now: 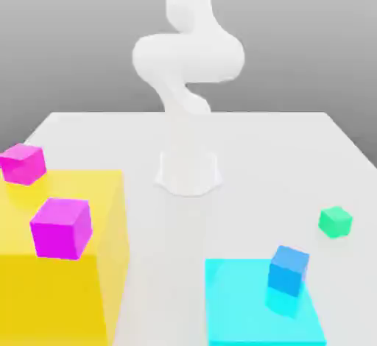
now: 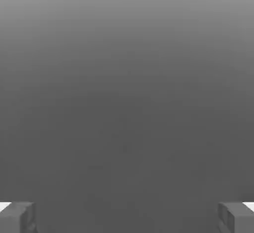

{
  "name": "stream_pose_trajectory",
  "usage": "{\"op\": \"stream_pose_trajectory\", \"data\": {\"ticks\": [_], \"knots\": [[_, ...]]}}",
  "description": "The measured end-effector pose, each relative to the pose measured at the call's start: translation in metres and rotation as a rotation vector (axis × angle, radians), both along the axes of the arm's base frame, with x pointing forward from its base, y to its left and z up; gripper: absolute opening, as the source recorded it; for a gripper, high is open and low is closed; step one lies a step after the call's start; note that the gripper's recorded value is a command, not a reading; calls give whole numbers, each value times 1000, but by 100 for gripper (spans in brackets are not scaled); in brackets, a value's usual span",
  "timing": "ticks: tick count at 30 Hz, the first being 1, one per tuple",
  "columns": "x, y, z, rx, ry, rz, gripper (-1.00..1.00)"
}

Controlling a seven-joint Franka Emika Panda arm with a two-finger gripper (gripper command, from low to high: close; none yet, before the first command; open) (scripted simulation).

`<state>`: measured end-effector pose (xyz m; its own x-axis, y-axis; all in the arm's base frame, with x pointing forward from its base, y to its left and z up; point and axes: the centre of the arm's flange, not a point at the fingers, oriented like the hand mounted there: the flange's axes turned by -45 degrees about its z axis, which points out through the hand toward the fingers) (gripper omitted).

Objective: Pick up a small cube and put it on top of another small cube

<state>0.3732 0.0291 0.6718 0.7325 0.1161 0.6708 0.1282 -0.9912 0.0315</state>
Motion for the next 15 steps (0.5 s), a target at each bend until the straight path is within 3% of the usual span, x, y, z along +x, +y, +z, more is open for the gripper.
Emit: {"op": "stream_pose_trajectory", "data": {"ticks": [7,15], "knots": [[38,101,-120,-142,153,404,0],[8,213,-260,-323,290,867,0]]}}
